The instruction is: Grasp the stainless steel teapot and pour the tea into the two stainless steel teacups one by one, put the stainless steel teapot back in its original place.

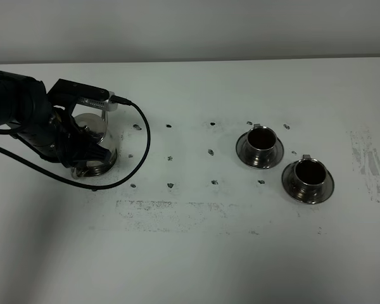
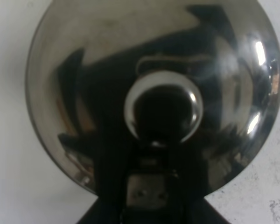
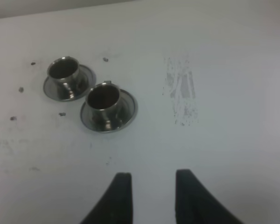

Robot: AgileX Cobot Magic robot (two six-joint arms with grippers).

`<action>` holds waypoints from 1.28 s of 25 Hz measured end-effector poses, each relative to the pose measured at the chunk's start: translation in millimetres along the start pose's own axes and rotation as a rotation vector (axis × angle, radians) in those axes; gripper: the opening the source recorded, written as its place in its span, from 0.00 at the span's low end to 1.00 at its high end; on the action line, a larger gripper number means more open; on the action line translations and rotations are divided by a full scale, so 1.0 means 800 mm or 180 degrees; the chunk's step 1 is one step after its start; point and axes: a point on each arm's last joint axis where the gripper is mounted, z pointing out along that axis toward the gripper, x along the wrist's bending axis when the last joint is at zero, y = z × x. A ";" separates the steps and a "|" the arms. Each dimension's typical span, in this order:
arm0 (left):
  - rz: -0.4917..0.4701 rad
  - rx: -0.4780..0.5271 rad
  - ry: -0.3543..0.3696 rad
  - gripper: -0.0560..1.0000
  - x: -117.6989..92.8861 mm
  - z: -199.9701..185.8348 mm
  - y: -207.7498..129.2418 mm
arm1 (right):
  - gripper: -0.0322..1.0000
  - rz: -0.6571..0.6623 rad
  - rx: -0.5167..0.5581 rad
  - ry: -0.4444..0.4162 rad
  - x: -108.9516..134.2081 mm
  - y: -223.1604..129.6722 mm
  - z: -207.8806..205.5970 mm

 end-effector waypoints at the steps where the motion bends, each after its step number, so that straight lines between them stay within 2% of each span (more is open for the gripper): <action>1: 0.0001 0.0000 -0.0001 0.24 0.000 0.000 0.000 | 0.24 0.0000 0.0000 0.0000 0.000 0.000 0.000; 25: -0.0052 0.0061 -0.0030 0.24 -0.001 -0.006 -0.003 | 0.24 -0.0001 0.0000 0.0000 0.000 0.000 0.000; 32: -0.0086 0.0039 -0.0028 0.39 -0.001 -0.008 -0.002 | 0.24 0.0002 0.0000 0.0000 0.000 0.000 0.000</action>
